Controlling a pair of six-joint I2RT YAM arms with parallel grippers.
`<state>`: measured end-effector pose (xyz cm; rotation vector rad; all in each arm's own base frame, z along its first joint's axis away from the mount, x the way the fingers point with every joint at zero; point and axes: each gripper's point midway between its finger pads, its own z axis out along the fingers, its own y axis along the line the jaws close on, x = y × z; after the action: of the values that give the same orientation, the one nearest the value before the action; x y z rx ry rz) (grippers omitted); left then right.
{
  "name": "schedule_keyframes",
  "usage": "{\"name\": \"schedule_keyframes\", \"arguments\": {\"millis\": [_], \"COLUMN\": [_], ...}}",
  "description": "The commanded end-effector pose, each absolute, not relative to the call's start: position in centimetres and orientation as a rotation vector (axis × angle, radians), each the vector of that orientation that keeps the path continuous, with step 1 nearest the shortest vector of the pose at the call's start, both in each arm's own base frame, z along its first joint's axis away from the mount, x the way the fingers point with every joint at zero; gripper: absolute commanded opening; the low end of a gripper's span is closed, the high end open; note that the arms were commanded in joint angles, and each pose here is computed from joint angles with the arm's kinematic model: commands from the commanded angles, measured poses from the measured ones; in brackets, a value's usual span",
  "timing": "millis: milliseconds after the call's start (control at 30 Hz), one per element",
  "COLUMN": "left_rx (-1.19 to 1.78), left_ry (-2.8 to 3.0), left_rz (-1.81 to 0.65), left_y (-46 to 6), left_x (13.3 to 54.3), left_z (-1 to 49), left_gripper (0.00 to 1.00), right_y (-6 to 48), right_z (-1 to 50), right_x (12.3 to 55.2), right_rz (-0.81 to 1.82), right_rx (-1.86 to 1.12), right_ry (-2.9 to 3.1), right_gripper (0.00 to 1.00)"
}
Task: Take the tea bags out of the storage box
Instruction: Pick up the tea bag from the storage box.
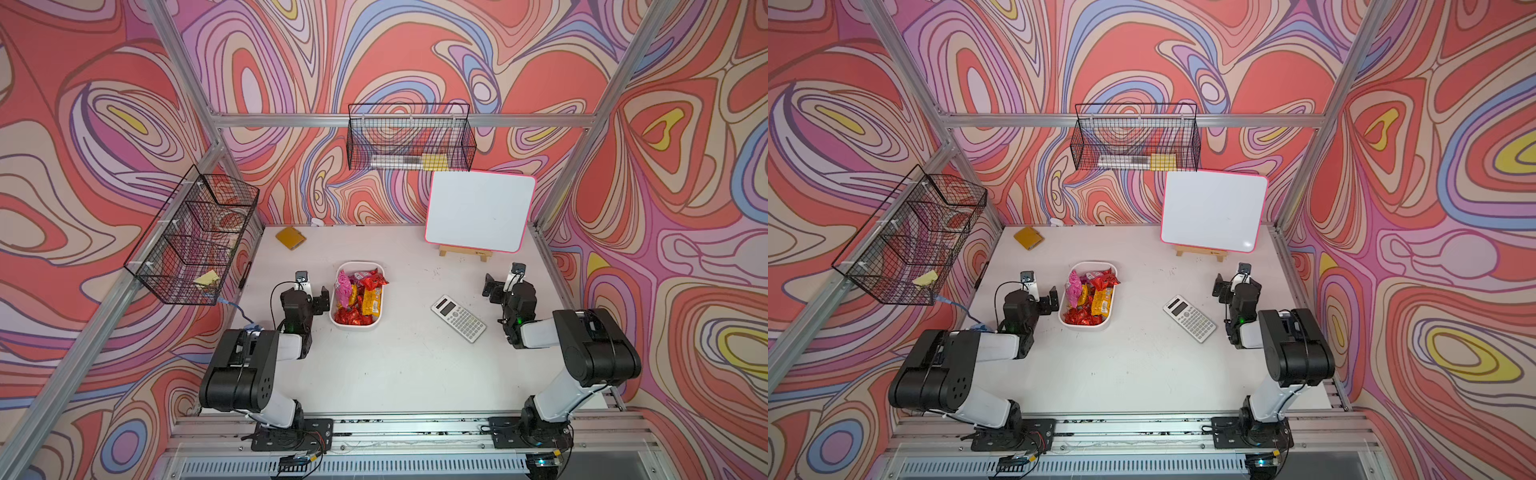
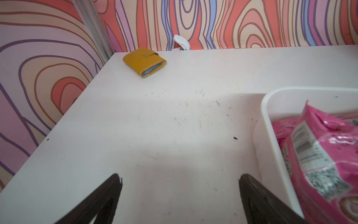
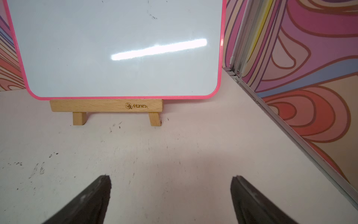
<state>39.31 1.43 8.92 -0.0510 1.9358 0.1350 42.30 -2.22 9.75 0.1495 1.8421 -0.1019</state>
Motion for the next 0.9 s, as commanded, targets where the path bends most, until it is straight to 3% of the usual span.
{"name": "schedule_keyframes", "arguments": {"millis": [0, 567, 867], "left_rx": [-0.043, -0.033, -0.104], "left_ry": [1.934, 1.925, 1.828], "left_rz": [0.128, 0.123, 0.125], "left_y": [1.4, 1.2, 2.0], "left_x": [39.3, 39.2, 35.6], "left_z": [9.0, 9.1, 13.5], "left_gripper": [1.0, 0.99, 0.99], "right_y": [-2.5, -2.5, -1.6], "right_z": [9.9, 10.0, 17.0], "right_x": [42.5, 42.4, 41.6], "right_rz": [-0.109, -0.109, -0.039], "right_rx": [0.158, 0.157, 0.149], "right_ry": [1.829, 1.826, 1.892], "right_gripper": [0.98, 0.98, 0.98]}}
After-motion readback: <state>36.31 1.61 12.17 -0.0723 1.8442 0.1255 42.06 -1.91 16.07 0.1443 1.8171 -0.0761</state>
